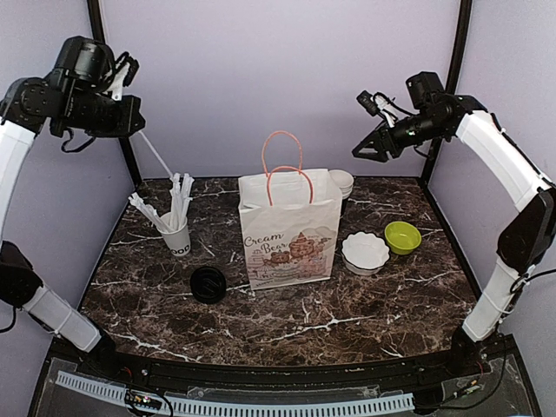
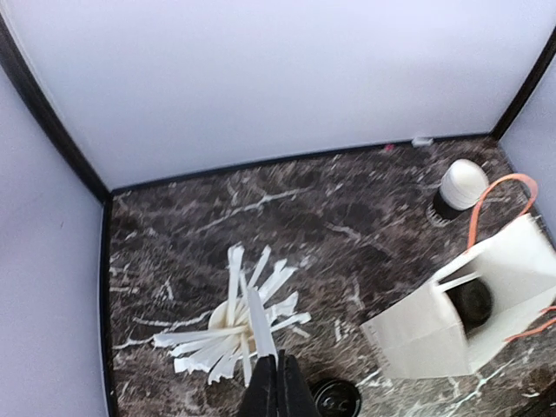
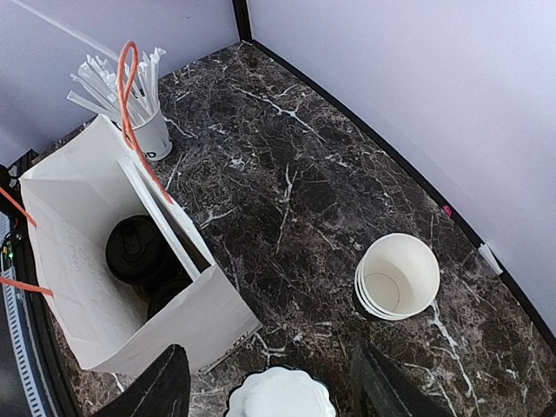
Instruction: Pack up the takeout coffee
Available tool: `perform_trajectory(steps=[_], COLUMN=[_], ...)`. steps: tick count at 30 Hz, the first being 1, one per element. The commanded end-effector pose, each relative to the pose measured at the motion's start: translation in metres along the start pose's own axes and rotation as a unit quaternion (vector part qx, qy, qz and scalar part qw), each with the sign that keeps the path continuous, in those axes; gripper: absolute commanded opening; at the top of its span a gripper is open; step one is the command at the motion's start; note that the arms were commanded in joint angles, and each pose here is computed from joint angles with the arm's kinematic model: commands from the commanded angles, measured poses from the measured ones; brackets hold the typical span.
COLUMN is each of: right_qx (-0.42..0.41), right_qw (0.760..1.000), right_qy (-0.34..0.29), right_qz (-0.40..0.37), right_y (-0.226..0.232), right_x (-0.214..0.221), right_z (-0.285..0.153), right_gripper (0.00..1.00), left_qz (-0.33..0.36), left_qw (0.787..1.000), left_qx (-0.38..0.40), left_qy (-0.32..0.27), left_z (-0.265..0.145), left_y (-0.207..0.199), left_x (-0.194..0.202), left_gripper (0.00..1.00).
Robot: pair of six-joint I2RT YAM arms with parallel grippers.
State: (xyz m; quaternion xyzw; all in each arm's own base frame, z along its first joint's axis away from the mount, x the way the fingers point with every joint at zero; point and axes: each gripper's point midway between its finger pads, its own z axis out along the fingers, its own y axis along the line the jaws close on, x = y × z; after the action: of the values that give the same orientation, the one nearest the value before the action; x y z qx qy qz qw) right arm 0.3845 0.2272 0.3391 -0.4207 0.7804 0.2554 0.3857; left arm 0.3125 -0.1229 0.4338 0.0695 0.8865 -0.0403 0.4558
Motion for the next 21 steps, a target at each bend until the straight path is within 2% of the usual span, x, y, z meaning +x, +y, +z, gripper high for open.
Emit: perform_trajectory(steps=[1,2,3,4,6,13,21], right_qx=[0.007,0.007,0.008,0.008,0.011,0.027,0.032], right_qw=[1.000,1.000,1.000,1.000,1.000,1.000,0.999], right_qy=[-0.009,-0.009,-0.010,-0.010,-0.011,-0.008,-0.014], right_qz=[-0.006,-0.005,-0.005,-0.004,-0.004,-0.006,-0.010], right_y=[-0.001,-0.001,0.000,-0.001,-0.001,-0.003,-0.003], right_x=[-0.011,-0.011,-0.011,-0.011,-0.012,-0.009,-0.013], right_z=[-0.011,-0.012,-0.013,-0.013,-0.013,-0.017,-0.021], right_gripper=[0.64,0.64,0.65,0.65,0.65,0.65,0.65], left_qz=[-0.024,-0.025,-0.027,-0.029,-0.031,-0.034,-0.026], left_qw=[0.981,0.966,0.957,0.947,0.935,0.895,0.879], left_qx=[0.157,0.211,0.244,0.263,0.301,0.428,0.469], left_qy=[-0.112,-0.150,-0.153,-0.180,-0.186,-0.124,-0.077], left_z=[-0.059,-0.079,-0.084,-0.096,-0.102,-0.087,-0.033], left_y=[-0.039,-0.053,-0.064,-0.067,-0.079,-0.128,-0.185], left_x=[-0.048,-0.063,-0.063,-0.073,-0.077,-0.061,-0.032], left_gripper=[0.00,0.00,0.00,0.00,0.00,0.00,0.00])
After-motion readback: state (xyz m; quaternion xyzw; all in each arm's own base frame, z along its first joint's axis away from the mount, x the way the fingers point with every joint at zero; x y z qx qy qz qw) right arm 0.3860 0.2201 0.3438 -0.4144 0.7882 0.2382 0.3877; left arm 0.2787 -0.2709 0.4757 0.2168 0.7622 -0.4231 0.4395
